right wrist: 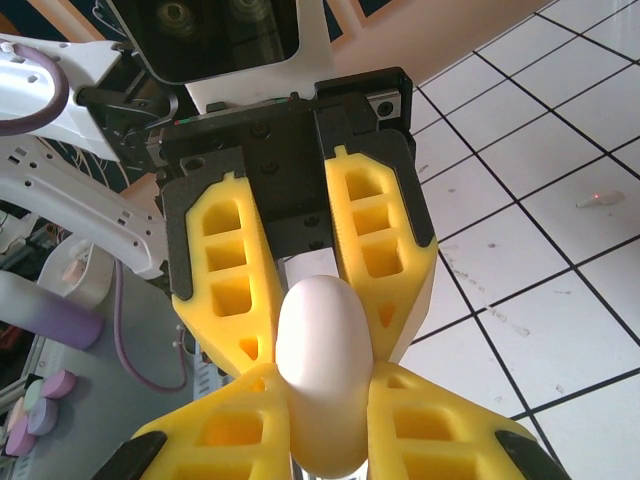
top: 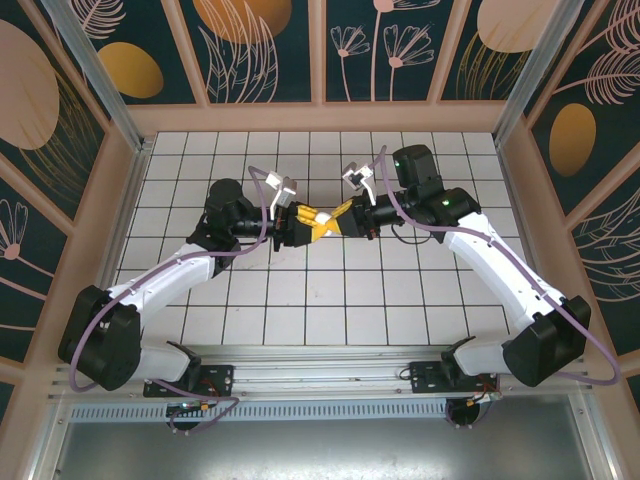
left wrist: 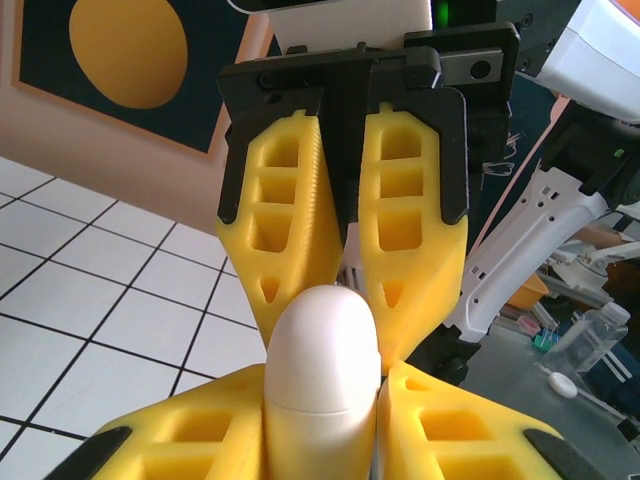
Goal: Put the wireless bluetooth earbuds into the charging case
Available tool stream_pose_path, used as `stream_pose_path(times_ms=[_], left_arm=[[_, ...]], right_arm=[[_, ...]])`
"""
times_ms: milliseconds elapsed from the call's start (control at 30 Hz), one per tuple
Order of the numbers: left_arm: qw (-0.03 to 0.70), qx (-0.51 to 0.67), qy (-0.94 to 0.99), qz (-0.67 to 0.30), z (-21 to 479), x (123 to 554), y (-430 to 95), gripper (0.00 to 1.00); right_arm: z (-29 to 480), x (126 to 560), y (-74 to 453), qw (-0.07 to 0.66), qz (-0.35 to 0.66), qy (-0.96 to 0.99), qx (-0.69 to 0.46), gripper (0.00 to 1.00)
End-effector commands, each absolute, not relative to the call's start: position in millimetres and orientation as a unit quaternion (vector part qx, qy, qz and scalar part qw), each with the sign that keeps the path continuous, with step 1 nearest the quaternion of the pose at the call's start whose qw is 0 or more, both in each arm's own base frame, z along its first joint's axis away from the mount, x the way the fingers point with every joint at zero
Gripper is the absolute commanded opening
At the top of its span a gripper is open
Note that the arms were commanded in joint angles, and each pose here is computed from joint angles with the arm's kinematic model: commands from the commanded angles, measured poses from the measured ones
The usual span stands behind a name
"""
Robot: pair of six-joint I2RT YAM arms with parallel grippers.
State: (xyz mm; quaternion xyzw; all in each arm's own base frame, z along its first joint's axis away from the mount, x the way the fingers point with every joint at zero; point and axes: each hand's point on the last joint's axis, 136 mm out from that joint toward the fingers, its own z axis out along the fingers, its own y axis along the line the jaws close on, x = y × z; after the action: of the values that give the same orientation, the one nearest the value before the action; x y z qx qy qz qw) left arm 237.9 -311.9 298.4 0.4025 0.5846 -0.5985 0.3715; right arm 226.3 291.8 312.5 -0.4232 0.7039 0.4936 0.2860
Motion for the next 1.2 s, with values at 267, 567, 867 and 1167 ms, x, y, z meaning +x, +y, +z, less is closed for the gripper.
stream_pose_path(times_ms=[267,567,867,1167], left_arm=[[0.372,0.396,0.596,-0.592,292.7,238.7,-309.5,0.45],[0.378,0.397,0.594,-0.59,295.7,240.2,-309.8,0.19],[0.417,0.386,0.602,-0.561,294.1,243.8,-302.9,0.08],[0.461,0.375,0.599,-0.537,299.2,237.8,-289.9,0.06]], right_arm=[[323.1,223.8,295.4,0.301,0.502,0.683,-0.438,0.06],[321.0,224.5,296.1,0.296,0.502,0.684,-0.438,0.07],[312.3,266.7,290.5,0.344,0.446,0.74,-0.367,0.45],[293.9,304.6,288.8,0.33,0.441,0.779,-0.299,0.46]])
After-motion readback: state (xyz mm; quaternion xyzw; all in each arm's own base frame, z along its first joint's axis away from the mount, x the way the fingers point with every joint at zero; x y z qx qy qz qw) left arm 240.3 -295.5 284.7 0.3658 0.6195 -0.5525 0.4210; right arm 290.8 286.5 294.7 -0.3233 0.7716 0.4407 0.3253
